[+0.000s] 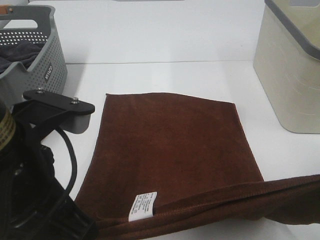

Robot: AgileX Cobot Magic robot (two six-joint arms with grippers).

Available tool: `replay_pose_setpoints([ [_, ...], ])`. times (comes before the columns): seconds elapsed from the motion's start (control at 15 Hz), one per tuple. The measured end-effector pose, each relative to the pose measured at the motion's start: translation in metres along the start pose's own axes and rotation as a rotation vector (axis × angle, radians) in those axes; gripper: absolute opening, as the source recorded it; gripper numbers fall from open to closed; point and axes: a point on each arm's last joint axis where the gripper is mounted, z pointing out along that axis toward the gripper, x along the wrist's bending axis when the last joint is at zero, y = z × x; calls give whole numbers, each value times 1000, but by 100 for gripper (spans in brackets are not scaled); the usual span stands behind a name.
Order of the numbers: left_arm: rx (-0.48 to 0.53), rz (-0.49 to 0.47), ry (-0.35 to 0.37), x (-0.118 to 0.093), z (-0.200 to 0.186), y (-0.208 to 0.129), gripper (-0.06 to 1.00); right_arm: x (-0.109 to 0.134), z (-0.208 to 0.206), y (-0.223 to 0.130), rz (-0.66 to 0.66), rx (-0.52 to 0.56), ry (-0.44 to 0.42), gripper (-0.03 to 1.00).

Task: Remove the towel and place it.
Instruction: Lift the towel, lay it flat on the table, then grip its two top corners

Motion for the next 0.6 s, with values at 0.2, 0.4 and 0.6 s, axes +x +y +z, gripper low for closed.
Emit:
replay_pose_setpoints([
  [0.2, 15, -57, 19, 2, 1, -2, 2, -1, -1, -1, -9, -4, -14, 10],
  [0.4, 37, -76, 17, 1, 1, -4, 38, -2, -1, -1, -8, -5, -27, 47],
  [0.6, 11, -50, -42, -4, 1, -1, 76, -2, -1, -1, -4, -5, -29, 67],
])
